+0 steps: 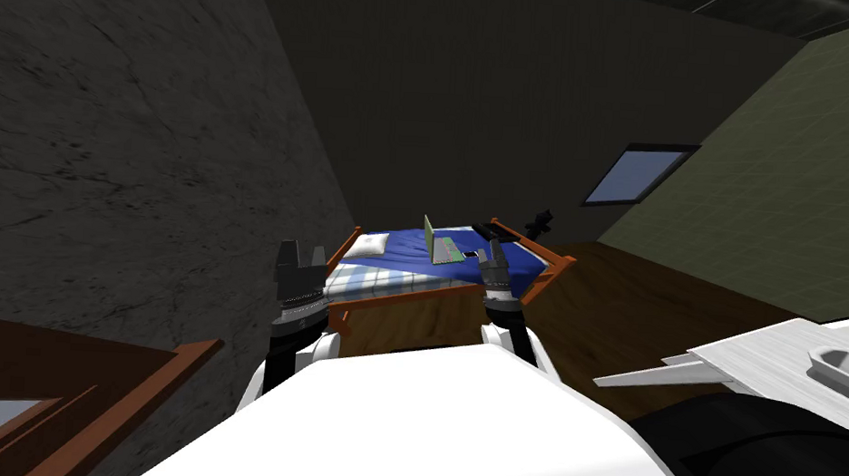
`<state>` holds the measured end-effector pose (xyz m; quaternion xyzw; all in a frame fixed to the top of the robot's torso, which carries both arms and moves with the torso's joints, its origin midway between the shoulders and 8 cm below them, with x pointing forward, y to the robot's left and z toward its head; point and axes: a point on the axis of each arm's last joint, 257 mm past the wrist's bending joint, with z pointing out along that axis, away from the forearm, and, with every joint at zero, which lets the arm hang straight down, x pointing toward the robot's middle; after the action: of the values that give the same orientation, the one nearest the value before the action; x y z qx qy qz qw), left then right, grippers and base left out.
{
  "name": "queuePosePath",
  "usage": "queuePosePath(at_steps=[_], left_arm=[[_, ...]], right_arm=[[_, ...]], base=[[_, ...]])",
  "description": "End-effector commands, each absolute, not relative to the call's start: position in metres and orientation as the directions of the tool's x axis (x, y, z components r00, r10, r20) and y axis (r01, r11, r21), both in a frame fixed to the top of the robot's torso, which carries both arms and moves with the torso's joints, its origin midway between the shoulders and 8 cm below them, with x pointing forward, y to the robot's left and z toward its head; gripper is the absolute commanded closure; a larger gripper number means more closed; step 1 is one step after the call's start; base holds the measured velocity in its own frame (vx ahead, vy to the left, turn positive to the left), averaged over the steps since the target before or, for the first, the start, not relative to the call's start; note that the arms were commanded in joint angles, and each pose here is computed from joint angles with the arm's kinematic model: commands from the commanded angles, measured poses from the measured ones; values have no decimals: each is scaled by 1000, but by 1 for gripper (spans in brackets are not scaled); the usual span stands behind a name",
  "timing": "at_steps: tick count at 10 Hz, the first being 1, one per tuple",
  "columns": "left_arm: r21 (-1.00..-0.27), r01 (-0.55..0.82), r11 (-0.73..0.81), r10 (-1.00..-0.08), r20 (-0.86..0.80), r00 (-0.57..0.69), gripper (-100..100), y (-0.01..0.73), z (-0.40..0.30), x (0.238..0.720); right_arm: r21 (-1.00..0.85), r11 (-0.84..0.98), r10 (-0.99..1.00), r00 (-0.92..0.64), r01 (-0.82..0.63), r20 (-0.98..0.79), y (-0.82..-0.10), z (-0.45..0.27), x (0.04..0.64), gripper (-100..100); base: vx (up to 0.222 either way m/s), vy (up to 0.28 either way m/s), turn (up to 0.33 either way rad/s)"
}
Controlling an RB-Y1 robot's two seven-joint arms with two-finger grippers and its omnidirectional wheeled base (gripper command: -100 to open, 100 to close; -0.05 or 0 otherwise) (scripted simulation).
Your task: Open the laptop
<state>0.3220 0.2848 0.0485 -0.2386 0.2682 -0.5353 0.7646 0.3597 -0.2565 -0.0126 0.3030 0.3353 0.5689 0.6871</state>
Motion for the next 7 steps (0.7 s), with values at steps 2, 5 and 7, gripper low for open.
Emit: queuePosePath(at_steps=[2, 5, 7], left_arm=[[-652, 691, 313, -947, -155, 283, 0, 285, 49, 322], [-652, 691, 313, -947, -155, 283, 0, 285, 49, 322], [-652, 691, 313, -947, -155, 283, 0, 285, 49, 322]], right_arm=[[798, 169, 985, 128, -579, -116, -256, -13, 360, 0], [798, 169, 985, 128, -579, -116, -256, -12, 360, 0], [798, 169, 985, 128, -579, -116, -256, -12, 360, 0]], base=[[0, 0, 0], [0, 0, 0], [0, 0, 0]])
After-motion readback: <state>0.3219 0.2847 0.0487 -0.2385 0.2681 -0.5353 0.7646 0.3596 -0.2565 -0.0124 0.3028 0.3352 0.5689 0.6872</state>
